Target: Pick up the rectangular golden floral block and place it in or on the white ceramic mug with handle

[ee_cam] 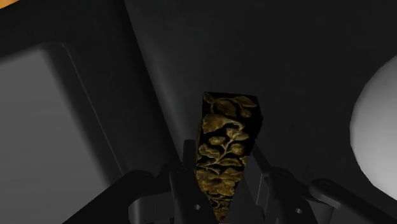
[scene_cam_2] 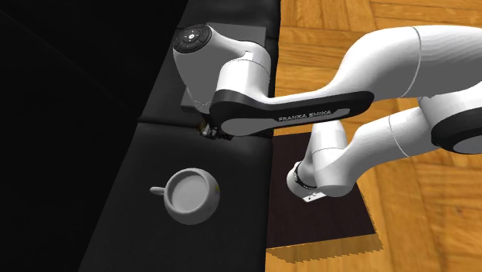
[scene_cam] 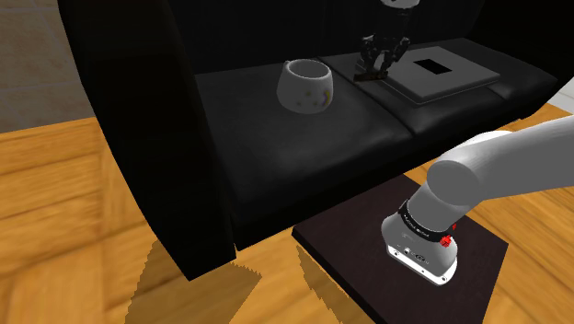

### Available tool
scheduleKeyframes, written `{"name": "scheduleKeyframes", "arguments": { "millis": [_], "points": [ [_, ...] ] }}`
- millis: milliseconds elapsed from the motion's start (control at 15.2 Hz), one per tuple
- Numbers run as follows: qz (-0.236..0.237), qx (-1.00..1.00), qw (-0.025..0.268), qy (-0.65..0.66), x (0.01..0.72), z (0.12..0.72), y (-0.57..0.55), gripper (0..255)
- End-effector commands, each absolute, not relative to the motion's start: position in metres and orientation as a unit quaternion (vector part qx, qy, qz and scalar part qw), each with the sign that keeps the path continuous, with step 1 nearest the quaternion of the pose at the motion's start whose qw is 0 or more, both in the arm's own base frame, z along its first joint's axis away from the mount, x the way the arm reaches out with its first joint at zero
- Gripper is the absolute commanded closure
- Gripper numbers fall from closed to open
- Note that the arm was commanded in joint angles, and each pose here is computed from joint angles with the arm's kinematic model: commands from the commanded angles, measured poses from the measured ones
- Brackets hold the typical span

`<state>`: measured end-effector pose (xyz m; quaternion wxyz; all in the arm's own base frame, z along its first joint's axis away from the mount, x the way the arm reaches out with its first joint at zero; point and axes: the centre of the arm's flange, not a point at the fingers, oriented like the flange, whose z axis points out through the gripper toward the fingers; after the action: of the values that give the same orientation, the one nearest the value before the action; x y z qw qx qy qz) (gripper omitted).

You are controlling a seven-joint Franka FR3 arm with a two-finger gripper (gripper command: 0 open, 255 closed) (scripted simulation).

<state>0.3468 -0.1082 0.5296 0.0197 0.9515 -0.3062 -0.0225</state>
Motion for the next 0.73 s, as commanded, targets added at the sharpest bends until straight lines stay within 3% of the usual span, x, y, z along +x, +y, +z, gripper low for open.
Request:
{"name": "scheduleKeyframes", "arguments": {
  "millis": [0,660],
  "points": [
    [-0.023,0.951,0.02,-0.306,0.346,0.54,-0.109,255],
    [-0.023,0.951,0.02,-0.306,0.346,0.593,-0.109,255]
  ]
}}
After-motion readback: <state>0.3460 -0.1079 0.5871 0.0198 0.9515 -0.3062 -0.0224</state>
